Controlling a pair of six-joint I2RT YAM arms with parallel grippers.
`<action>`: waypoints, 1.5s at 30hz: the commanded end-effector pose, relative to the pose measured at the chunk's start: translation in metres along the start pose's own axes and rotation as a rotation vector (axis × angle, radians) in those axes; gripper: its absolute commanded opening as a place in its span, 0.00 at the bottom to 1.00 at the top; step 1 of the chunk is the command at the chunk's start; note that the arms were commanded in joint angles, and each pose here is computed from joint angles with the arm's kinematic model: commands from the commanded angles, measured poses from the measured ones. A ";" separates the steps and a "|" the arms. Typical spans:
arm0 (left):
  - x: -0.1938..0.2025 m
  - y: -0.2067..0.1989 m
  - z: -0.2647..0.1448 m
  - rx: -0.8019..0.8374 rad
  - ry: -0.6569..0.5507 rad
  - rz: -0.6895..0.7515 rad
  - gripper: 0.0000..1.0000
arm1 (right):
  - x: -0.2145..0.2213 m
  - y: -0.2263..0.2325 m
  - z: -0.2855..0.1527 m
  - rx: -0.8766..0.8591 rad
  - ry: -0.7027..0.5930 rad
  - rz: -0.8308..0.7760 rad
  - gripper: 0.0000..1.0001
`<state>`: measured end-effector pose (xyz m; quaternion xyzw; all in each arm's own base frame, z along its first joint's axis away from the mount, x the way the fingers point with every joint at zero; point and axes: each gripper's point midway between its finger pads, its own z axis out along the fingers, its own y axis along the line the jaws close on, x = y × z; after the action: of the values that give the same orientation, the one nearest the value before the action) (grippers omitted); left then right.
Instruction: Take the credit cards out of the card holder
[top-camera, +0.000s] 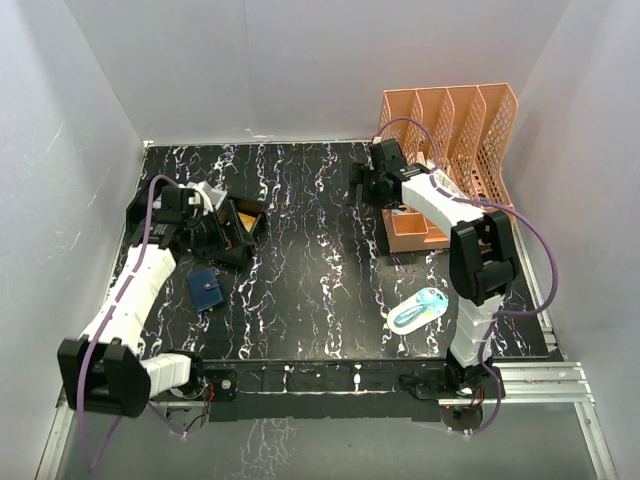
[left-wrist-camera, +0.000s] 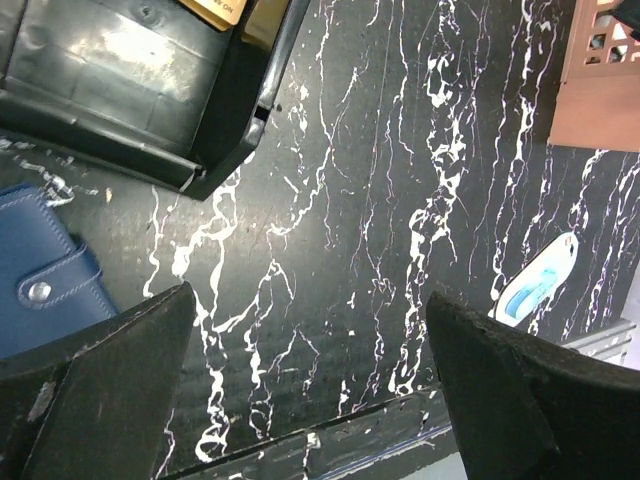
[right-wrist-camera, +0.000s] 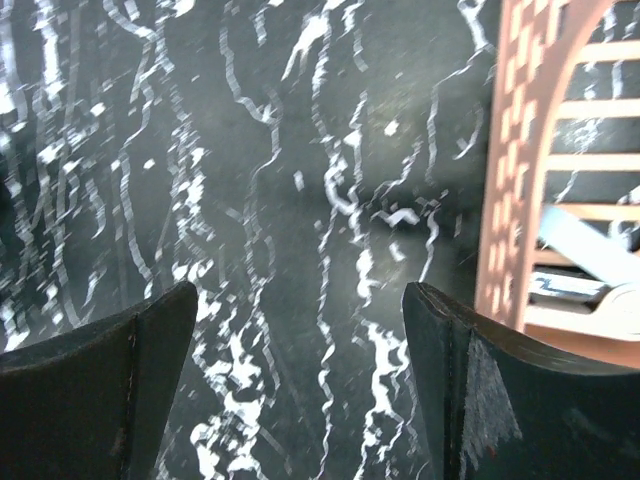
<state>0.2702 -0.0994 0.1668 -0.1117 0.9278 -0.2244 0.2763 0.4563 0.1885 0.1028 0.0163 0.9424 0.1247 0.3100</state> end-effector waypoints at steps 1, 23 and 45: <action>-0.021 -0.020 0.024 0.112 0.022 0.053 0.99 | -0.013 0.044 -0.047 -0.243 -0.043 0.037 0.83; -0.036 -0.010 0.101 0.095 0.177 0.138 0.89 | 0.039 0.055 -0.110 -0.416 -0.009 0.094 0.86; -0.004 -0.064 0.138 0.208 0.329 0.244 0.79 | 0.038 0.016 -0.115 -0.226 -0.076 0.148 0.88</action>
<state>0.3563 -0.1828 0.0816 0.0508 0.9465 -0.2782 0.1557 0.3549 0.1967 0.1646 0.0427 0.9106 0.2760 0.3047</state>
